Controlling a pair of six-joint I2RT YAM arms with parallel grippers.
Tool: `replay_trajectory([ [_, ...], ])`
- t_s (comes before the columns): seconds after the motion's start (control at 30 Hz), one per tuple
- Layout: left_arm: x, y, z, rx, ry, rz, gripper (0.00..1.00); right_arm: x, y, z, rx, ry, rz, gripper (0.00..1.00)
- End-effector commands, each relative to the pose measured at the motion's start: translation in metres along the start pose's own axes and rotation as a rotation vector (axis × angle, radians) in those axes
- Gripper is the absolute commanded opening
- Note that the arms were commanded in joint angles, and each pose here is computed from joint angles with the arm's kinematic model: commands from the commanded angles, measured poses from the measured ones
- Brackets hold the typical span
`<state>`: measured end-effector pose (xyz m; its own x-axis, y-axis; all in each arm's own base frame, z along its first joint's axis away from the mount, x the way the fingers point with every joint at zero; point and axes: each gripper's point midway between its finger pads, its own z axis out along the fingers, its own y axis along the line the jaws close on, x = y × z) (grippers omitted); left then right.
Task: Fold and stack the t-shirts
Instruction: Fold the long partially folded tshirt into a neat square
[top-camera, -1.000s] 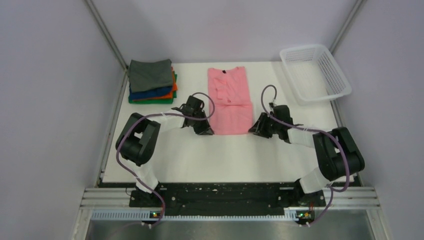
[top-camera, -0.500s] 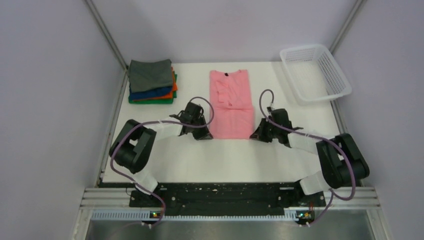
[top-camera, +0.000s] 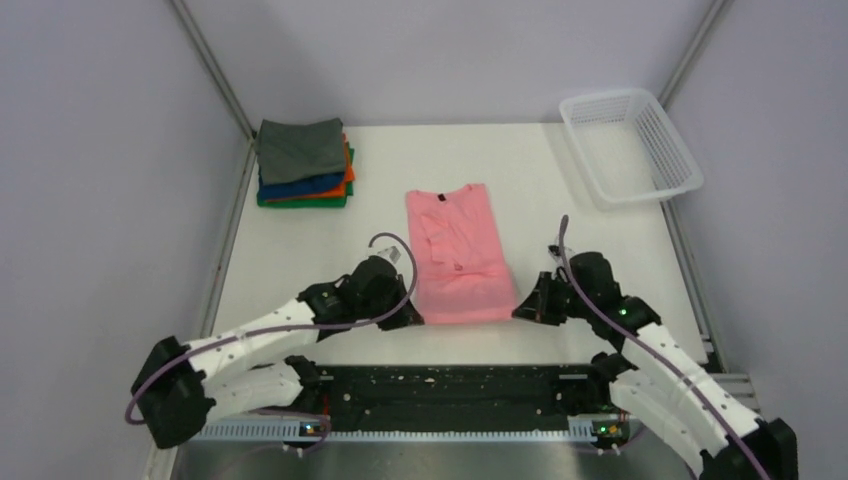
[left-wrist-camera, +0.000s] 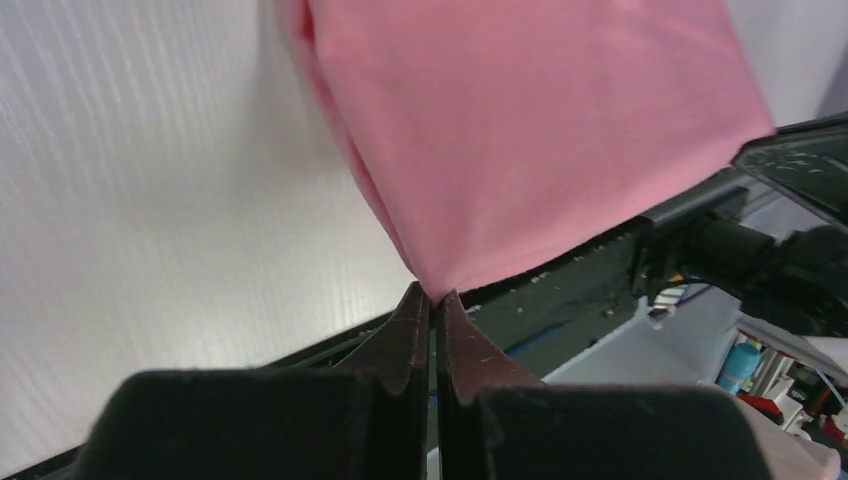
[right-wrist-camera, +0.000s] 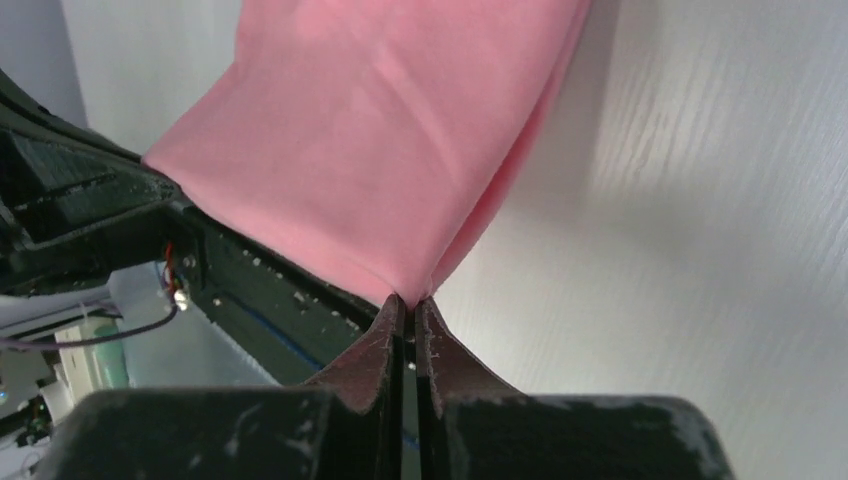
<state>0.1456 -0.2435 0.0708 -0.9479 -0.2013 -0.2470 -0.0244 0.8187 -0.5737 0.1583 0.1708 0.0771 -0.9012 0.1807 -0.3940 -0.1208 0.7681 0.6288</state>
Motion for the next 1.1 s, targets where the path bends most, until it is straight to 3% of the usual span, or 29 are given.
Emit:
replay_trajectory([
  [0.0, -0.013, -0.025, -0.039, 0.073, -0.113, 0.013, 0.0, 0.002, 0.031, -0.041, -0.077, -0.017, -0.055, 0.0],
  [0.17, -0.031, -0.044, -0.069, 0.143, -0.216, 0.043, 0.0, -0.029, 0.056, -0.061, -0.11, -0.134, -0.101, 0.0],
  [0.3, -0.063, -0.04, -0.079, 0.085, -0.377, 0.04, 0.0, -0.065, 0.059, -0.061, -0.045, -0.227, -0.101, 0.0],
  [0.53, -0.118, -0.061, -0.096, 0.009, -0.538, 0.1, 0.0, -0.128, 0.083, -0.056, -0.033, -0.329, -0.138, 0.0],
  [0.83, -0.201, -0.057, -0.074, -0.046, -0.548, 0.084, 0.0, -0.204, 0.075, -0.03, -0.074, -0.362, -0.12, 0.0],
  [1.07, -0.247, -0.057, -0.047, -0.095, -0.509, 0.084, 0.0, -0.238, 0.053, 0.007, -0.067, -0.306, -0.097, 0.0],
])
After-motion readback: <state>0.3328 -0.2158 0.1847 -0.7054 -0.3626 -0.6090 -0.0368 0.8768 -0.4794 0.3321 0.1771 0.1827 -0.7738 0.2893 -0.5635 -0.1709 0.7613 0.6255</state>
